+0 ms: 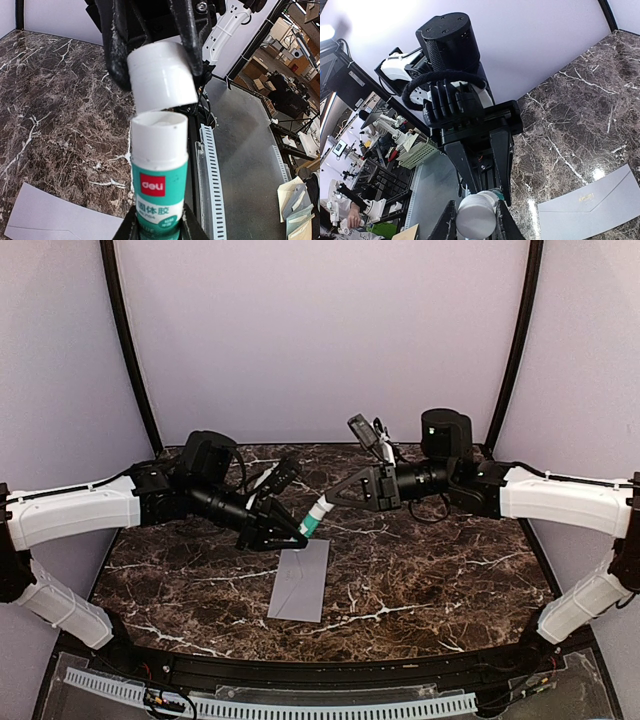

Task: Place the letter into the envelope and seal it
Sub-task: Close the solid glue cap on the solid glue.

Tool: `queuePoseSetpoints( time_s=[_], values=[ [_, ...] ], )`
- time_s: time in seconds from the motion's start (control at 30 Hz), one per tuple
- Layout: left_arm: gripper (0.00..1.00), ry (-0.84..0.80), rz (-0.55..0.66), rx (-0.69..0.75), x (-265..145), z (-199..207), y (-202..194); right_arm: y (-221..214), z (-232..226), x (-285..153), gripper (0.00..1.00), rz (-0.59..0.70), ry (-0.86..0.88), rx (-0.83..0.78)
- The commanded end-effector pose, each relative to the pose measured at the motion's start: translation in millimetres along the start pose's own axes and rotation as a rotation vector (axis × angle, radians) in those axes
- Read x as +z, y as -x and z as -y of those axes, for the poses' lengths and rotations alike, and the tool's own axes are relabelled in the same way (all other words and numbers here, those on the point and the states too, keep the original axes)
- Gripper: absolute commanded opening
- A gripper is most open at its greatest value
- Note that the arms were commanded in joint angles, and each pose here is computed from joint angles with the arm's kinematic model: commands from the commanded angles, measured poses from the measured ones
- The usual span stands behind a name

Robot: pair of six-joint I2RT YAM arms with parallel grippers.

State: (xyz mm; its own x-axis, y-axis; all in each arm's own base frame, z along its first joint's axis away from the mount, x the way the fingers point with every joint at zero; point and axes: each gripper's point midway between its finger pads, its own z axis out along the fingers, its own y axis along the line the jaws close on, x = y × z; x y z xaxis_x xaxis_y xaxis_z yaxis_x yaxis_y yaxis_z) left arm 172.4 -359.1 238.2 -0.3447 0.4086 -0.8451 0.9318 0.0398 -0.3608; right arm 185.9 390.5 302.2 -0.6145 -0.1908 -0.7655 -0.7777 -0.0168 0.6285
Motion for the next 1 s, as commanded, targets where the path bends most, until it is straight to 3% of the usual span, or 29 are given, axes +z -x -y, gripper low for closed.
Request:
queuePoseSetpoints(
  time_s=[0.0,0.97],
  values=[
    [0.0,-0.03,0.006,0.01,1.0,6.9,0.0,2.8,-5.9,4.4,0.08,-0.004,0.012,-0.036],
    [0.0,-0.04,0.001,0.004,3.3,6.9,-1.9,-0.8,-9.2,9.3,0.06,-0.023,0.019,-0.044]
  ],
)
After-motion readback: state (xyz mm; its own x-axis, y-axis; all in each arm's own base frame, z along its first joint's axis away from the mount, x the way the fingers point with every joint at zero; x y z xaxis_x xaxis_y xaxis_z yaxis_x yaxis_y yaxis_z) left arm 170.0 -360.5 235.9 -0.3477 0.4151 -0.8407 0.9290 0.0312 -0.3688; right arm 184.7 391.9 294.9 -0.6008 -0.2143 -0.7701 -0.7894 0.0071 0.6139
